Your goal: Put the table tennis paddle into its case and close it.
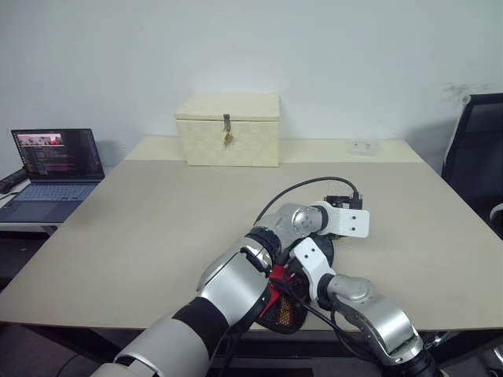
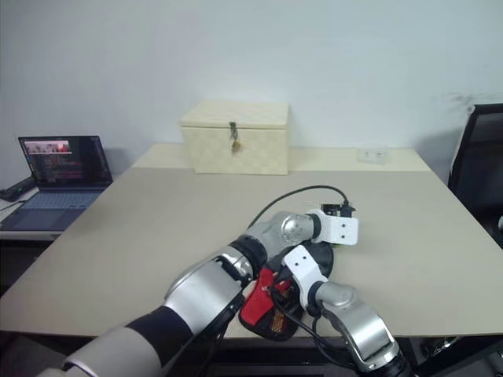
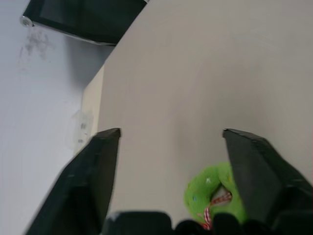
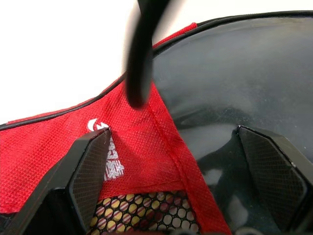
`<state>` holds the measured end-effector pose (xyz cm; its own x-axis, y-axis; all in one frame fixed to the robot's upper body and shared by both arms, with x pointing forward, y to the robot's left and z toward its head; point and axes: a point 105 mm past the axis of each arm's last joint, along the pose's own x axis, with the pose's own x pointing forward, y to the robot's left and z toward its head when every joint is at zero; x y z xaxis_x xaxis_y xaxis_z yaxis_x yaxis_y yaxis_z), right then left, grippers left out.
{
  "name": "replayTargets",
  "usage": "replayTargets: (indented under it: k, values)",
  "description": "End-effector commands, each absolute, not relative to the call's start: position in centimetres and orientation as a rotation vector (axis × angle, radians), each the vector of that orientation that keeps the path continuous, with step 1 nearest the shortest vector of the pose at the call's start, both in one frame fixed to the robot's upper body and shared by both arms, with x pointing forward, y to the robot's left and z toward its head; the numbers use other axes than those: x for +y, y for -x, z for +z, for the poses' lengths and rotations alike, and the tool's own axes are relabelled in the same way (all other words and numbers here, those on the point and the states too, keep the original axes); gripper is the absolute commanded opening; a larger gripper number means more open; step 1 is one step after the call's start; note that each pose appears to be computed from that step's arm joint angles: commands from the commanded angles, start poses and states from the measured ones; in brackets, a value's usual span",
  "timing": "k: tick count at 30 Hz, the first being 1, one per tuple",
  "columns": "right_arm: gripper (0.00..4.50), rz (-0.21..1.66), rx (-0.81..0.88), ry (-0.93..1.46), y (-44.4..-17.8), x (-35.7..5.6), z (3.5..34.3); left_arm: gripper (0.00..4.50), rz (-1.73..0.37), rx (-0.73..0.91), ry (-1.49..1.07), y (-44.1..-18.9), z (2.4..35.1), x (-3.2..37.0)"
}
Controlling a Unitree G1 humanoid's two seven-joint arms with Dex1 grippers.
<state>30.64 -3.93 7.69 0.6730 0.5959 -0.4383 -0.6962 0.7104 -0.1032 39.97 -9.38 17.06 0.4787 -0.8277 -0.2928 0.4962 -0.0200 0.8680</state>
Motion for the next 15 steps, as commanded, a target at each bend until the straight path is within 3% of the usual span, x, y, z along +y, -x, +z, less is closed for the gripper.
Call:
replayTargets:
  k: [1,9,15]
  values:
    - [4.50,0.769,0.632,0.246,-29.3,-4.7,2.4,4.46,-1.040,-0.417,-1.017,-40.8,20.7,-8.2]
    - [4.50,0.967,0.431,0.130,-29.2,-2.7,8.9,4.46,-0.871,-0.378,-0.593,-44.2,24.9,1.2]
    - [4.50,1.024,0.310,0.067,-29.4,-2.2,13.2,4.46,-0.901,-0.309,-0.267,-44.1,24.9,8.7]
